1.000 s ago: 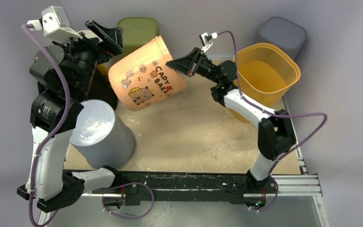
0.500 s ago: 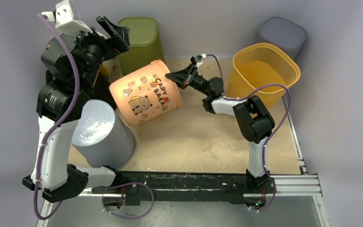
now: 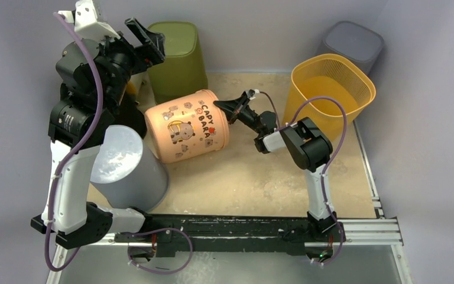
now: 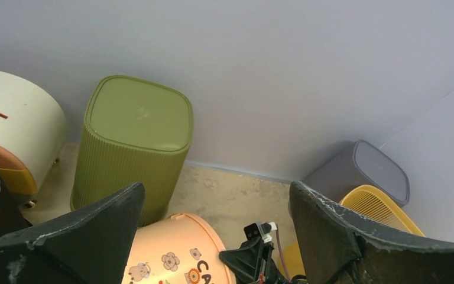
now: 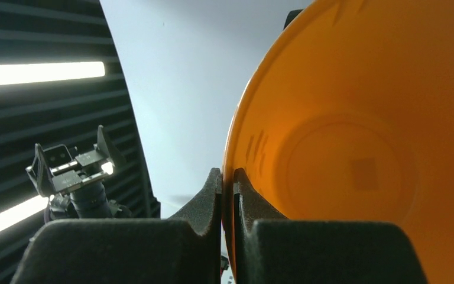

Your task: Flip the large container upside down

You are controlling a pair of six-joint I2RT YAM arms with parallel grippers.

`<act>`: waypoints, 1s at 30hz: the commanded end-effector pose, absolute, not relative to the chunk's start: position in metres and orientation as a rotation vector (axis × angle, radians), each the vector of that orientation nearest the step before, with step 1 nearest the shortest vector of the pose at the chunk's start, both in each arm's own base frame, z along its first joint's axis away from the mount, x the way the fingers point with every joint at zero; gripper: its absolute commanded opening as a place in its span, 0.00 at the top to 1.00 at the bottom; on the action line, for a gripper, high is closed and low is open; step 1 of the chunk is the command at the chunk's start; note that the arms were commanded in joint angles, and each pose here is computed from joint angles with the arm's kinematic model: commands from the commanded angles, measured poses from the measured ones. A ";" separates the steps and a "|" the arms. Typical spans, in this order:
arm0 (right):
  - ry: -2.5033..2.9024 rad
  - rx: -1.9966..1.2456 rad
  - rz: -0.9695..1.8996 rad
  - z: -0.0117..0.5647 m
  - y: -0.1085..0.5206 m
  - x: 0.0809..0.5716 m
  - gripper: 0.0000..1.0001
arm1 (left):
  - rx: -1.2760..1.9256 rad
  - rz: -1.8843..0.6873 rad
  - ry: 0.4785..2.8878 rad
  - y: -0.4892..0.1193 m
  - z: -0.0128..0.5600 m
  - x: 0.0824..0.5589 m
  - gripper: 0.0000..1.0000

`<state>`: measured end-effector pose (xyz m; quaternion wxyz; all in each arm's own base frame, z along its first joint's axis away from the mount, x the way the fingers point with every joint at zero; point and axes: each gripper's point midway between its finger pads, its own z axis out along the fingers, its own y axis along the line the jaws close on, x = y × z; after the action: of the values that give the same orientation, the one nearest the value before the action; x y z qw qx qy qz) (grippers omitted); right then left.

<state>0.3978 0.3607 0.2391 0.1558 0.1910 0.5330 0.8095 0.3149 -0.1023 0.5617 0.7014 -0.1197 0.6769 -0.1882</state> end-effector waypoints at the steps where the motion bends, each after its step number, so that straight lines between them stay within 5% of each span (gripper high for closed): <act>1: 1.231 0.288 2.393 0.268 0.324 0.367 1.00 | -0.265 -0.443 1.465 -0.100 0.579 0.307 0.12; 8: 1.312 0.321 2.289 0.235 0.289 0.395 1.00 | -0.267 -0.441 1.475 -0.099 0.579 0.305 0.11; 30: 1.491 0.271 2.224 0.178 0.295 0.419 0.71 | -0.272 -0.438 1.542 -0.111 0.554 0.325 0.11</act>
<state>0.4482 0.2959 0.1376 0.1315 0.2573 0.5860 0.7571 0.3220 -0.1068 0.5492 0.6845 -0.1193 0.6958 -0.1819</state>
